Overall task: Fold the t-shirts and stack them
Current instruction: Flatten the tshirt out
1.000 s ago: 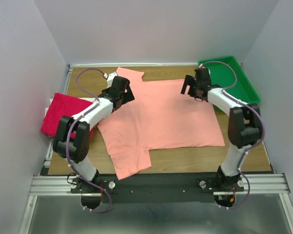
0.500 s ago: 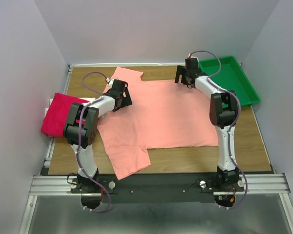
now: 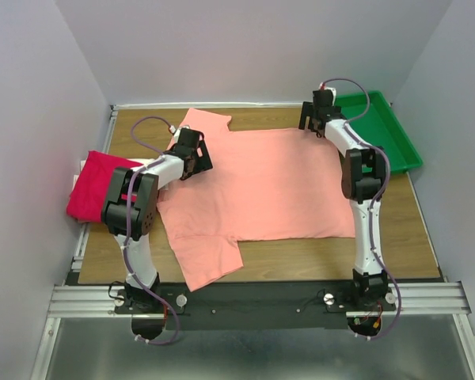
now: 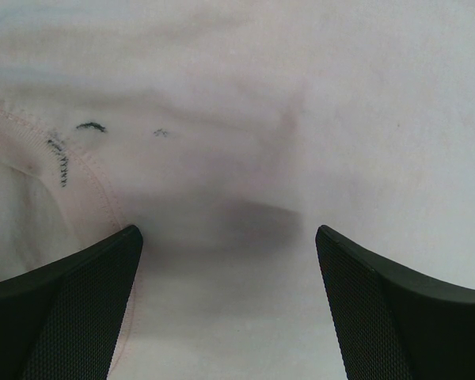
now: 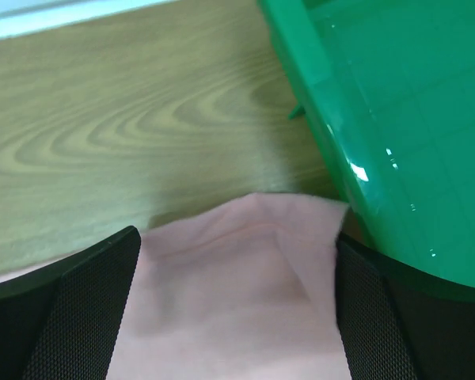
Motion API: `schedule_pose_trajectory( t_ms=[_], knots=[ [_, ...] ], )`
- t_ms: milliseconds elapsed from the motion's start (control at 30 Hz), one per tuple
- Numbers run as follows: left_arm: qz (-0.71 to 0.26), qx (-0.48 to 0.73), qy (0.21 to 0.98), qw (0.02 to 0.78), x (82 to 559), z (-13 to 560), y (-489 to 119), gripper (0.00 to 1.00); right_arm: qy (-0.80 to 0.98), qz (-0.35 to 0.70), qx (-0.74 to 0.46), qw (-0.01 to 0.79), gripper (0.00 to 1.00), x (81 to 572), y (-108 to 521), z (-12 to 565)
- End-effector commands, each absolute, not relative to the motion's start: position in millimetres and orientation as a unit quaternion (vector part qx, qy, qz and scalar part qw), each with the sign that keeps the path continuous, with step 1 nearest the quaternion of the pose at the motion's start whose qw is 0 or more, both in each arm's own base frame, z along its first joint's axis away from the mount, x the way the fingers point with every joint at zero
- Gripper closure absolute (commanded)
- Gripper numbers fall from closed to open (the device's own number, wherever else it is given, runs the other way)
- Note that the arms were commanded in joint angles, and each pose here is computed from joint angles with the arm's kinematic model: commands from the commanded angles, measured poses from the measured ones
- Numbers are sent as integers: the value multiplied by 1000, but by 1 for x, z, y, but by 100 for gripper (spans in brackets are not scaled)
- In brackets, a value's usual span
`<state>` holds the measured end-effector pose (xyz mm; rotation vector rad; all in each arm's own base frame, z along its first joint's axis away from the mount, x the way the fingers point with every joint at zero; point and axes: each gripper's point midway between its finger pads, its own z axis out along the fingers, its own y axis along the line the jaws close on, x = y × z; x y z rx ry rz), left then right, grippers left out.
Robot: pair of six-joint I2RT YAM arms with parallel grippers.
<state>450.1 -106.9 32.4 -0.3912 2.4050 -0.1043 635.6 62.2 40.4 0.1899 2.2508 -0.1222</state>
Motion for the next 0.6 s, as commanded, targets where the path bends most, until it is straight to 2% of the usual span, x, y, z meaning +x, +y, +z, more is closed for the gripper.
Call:
schedule_pose_trajectory(
  t_ms=[0,200,300,567],
  knots=[
    [-35,-145,940,308,439,10,-102,2,892,-93,83,435,0,646,35,49],
    [-35,-140,939,311,441,13,-103,2,877,-176,67,441,0,649,8,64],
    [-30,-139,936,321,444,20,-100,2,878,-184,55,437,0,646,4,67],
    [-74,-113,919,371,469,74,-120,2,885,0,-5,466,0,631,73,122]
  ],
)
